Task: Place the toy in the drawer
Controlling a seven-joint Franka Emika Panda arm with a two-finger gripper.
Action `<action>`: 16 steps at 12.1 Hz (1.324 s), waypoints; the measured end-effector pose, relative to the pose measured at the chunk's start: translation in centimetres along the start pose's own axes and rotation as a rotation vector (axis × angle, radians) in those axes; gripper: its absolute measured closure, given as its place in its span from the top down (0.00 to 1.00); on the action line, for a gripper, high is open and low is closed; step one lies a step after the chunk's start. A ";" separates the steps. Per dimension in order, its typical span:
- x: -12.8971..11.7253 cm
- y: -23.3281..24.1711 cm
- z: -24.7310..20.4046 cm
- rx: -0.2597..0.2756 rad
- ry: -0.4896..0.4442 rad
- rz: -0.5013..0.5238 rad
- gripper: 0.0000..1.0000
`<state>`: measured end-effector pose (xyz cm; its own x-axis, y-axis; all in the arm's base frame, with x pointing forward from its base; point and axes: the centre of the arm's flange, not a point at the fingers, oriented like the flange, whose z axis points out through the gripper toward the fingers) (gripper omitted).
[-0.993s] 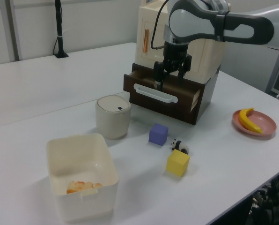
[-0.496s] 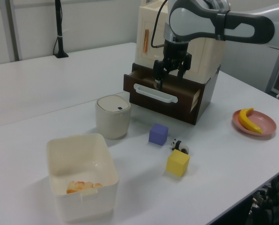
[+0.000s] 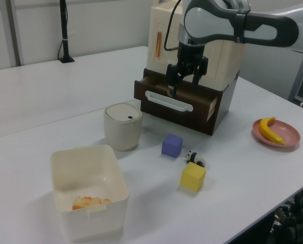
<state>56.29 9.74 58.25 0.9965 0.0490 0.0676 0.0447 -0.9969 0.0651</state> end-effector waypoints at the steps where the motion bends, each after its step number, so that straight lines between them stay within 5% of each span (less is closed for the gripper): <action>1: 0.0 0.0 0.0 0.000 0.000 0.000 1.00; 8: -1.0 -0.1 2.1 -0.010 -0.048 -0.004 1.00; 11: -3.9 -0.2 3.3 -0.033 -0.081 -0.007 1.00; 16: -8.9 0.1 7.9 -0.056 -0.005 -0.009 1.00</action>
<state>47.98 8.71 49.76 0.9965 0.0571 0.0616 0.0493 -0.9915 0.1208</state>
